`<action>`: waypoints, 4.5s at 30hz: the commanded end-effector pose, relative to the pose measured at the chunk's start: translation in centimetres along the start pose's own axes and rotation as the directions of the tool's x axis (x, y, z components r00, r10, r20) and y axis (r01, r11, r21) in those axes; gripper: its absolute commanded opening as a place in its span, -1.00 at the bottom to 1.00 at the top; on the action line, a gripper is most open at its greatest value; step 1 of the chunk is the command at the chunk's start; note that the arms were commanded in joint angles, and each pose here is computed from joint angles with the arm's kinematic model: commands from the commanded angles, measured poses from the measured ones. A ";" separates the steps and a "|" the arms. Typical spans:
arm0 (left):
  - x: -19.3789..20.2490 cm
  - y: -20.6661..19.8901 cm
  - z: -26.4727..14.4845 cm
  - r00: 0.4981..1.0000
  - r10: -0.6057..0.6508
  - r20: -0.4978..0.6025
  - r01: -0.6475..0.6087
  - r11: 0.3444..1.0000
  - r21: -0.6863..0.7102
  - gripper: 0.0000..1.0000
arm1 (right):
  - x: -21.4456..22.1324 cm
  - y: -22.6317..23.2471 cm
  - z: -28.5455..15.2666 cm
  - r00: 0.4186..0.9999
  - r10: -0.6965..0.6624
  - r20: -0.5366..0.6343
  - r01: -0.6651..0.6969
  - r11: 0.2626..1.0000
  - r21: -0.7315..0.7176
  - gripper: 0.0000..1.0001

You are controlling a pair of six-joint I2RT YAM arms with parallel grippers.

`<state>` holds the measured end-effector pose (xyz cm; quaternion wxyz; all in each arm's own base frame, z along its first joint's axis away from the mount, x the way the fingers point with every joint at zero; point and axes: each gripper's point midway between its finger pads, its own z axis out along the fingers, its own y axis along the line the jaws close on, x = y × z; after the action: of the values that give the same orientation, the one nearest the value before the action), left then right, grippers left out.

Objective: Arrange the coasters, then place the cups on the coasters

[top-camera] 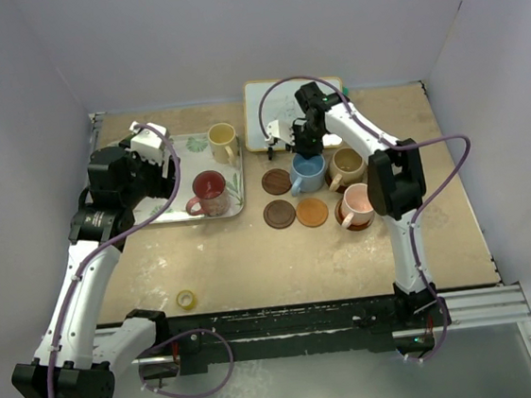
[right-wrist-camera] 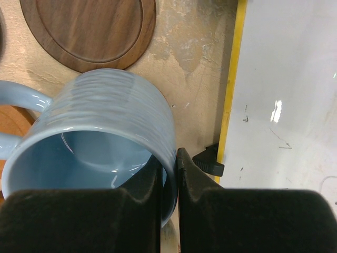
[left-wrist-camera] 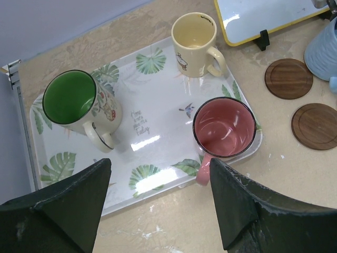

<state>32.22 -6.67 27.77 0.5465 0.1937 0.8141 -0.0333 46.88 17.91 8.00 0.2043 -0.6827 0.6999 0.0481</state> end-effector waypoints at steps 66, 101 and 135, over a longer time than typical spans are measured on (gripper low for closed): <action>-2.3 1.9 3.9 0.998 0.038 -0.041 -0.039 0.999 -0.013 0.47 | -5.9 -1.1 -15.2 0.966 0.120 0.227 -0.169 0.963 0.210 0.02; 2.3 -1.8 30.0 0.933 -0.199 -0.299 0.201 0.979 -0.025 0.12 | 1.8 15.7 -21.0 0.740 0.513 0.435 -0.654 0.700 0.287 0.26; -8.7 -2.0 25.6 0.987 -0.125 -0.097 0.133 0.988 0.082 -0.94 | 3.8 15.4 -21.8 0.709 0.517 0.480 -0.695 0.627 0.351 0.28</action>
<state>56.24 -15.94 10.98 0.3670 0.1482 0.9166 -0.0566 26.56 8.48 21.68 0.4249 -0.3292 0.8415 0.0549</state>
